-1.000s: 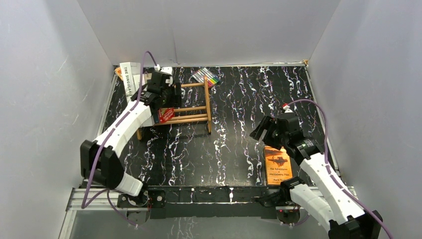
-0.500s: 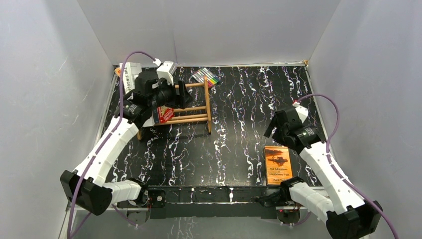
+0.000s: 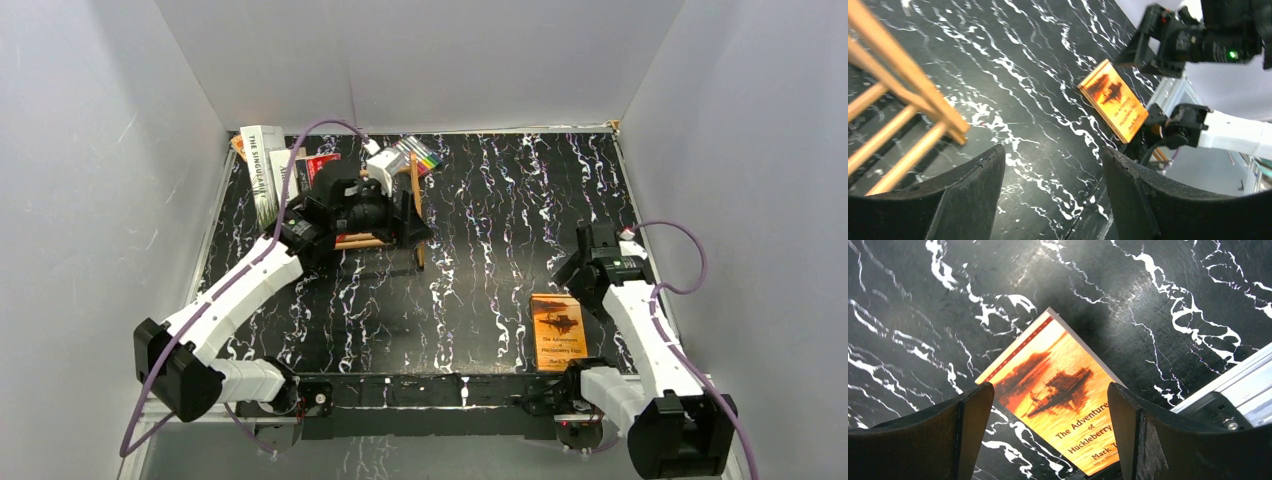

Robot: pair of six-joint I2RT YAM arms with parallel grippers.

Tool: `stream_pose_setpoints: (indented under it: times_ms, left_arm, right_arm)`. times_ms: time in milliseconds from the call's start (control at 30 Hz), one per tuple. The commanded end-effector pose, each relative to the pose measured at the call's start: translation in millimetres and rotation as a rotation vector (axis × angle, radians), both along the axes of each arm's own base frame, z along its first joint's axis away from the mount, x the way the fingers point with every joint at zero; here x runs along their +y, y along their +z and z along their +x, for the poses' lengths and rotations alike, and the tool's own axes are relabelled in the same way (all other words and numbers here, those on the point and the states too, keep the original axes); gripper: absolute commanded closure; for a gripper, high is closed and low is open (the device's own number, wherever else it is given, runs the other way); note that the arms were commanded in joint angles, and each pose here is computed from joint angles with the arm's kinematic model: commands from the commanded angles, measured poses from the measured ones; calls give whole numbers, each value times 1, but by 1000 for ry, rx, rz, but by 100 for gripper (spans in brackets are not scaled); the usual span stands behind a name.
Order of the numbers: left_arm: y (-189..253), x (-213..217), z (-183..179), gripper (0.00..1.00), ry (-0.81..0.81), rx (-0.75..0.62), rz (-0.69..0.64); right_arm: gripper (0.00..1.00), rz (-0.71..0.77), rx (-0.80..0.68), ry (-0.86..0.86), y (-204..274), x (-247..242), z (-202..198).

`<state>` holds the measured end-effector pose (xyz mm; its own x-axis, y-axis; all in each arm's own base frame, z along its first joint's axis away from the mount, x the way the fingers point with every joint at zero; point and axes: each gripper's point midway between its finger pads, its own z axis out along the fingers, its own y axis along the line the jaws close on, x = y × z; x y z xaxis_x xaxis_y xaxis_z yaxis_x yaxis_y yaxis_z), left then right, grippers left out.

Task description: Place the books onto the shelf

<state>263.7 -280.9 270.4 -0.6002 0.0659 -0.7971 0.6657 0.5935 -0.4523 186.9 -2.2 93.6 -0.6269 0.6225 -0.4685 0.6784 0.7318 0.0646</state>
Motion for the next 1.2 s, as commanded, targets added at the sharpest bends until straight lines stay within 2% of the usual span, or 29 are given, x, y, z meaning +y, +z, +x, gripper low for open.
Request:
stream_pose_setpoints:
  times_ms: [0,267,333,567,667,767,933,1033,1167]
  left_arm:
    - [11,-31,-22,31,-108,-11,-47]
    - [13,-59,-39,31,-156,-15,-60]
    - [12,-65,-39,30,-162,-16,-68]
    - [18,-99,-18,30,-176,-18,-122]
    - [5,-117,-29,30,-251,10,-109]
    - [-10,-126,-36,30,-251,43,-85]
    - [-49,-130,-48,30,-198,104,-13]
    - [-68,-138,-59,31,-170,156,17]
    - [-72,-160,-60,32,-71,137,42]
  right_arm:
    - [7,108,-55,-84,-5,-8,15]
    - [8,296,-41,-200,-37,-17,5]
    - [9,334,-47,-201,-41,-11,4]
    - [13,602,-95,-210,-42,36,-1]
    - [13,666,-80,-198,-46,47,-6]
    - [14,701,-55,-183,-48,54,-10]
    - [14,646,-61,-148,-45,48,-12]
    - [14,541,-62,-160,-43,31,-14]
    - [14,366,-47,-219,-37,0,-19]
